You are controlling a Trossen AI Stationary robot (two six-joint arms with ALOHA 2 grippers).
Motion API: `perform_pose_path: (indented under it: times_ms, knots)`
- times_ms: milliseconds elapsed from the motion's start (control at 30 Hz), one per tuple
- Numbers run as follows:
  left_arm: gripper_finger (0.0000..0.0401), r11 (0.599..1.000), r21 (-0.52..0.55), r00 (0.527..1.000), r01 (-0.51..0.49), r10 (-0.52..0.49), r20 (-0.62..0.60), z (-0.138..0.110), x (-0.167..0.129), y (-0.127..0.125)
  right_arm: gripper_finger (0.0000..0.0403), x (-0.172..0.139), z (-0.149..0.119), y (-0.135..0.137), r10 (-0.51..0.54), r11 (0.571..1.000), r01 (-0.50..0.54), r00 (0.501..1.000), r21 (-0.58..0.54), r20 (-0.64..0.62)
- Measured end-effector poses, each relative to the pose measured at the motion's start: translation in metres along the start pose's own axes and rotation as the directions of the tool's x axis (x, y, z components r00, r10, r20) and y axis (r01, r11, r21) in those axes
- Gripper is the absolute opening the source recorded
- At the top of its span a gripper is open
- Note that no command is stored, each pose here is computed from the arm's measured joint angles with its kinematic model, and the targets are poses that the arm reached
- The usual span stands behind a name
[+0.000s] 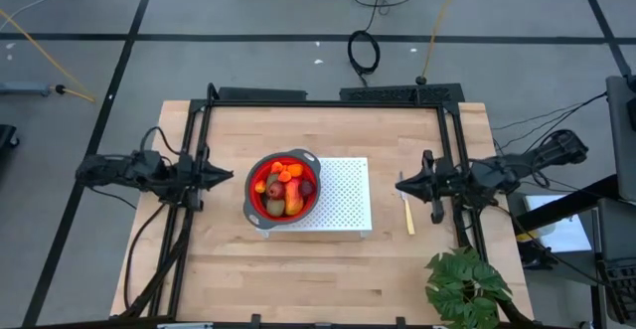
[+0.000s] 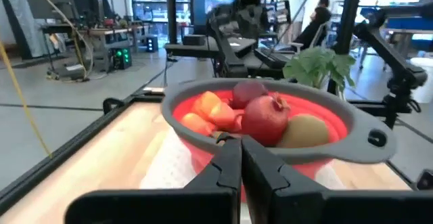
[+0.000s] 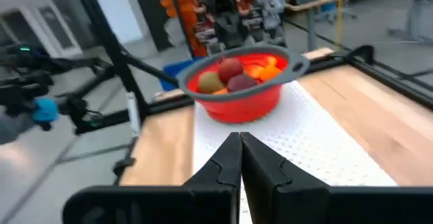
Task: Pick & Place Fruit
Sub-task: Put the yellow table knife on the shelf to the right of the red strainer bowl
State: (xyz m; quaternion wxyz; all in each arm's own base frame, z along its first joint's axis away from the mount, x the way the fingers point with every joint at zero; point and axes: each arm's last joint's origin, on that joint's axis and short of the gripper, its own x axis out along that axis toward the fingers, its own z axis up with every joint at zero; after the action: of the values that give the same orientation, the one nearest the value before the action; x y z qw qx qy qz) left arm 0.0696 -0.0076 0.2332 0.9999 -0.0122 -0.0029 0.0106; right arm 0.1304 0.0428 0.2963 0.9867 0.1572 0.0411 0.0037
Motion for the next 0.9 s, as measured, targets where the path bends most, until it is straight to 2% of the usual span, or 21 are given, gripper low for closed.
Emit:
perform_pose_path:
  times_ms: [300, 533, 700, 800, 900]
  knots:
    - [0.0010, 0.999, -0.047, 0.999, 0.017, -0.019, -0.049, -0.028, 0.011, -0.003, 0.0000, 0.012, 0.032, 0.016, -0.096, 0.994, 0.085, 0.981, -0.069, -0.168]
    - [0.0008, 0.999, -0.039, 0.996, 0.017, -0.020, -0.085, -0.040, 0.015, -0.003, 0.0000, 0.018, 0.049, 0.024, -0.190, 0.980, 0.200, 0.932, 0.000, -0.309]
    - [0.0005, 0.999, -0.029, 0.994, 0.027, -0.030, -0.106, -0.047, 0.016, -0.004, 0.0000, 0.024, 0.050, 0.027, -0.275, 0.939, 0.338, 0.849, 0.064, -0.451]
    - [0.0003, 0.999, -0.033, 0.993, 0.033, -0.036, -0.116, -0.051, 0.017, -0.004, 0.0000, 0.029, 0.046, 0.027, -0.329, 0.895, 0.440, 0.769, 0.080, -0.547]
    - [0.0011, 0.999, -0.032, 0.992, 0.034, -0.038, -0.117, -0.051, 0.017, -0.004, 0.0000, 0.035, 0.040, 0.026, -0.337, 0.846, 0.524, 0.670, 0.100, -0.661]
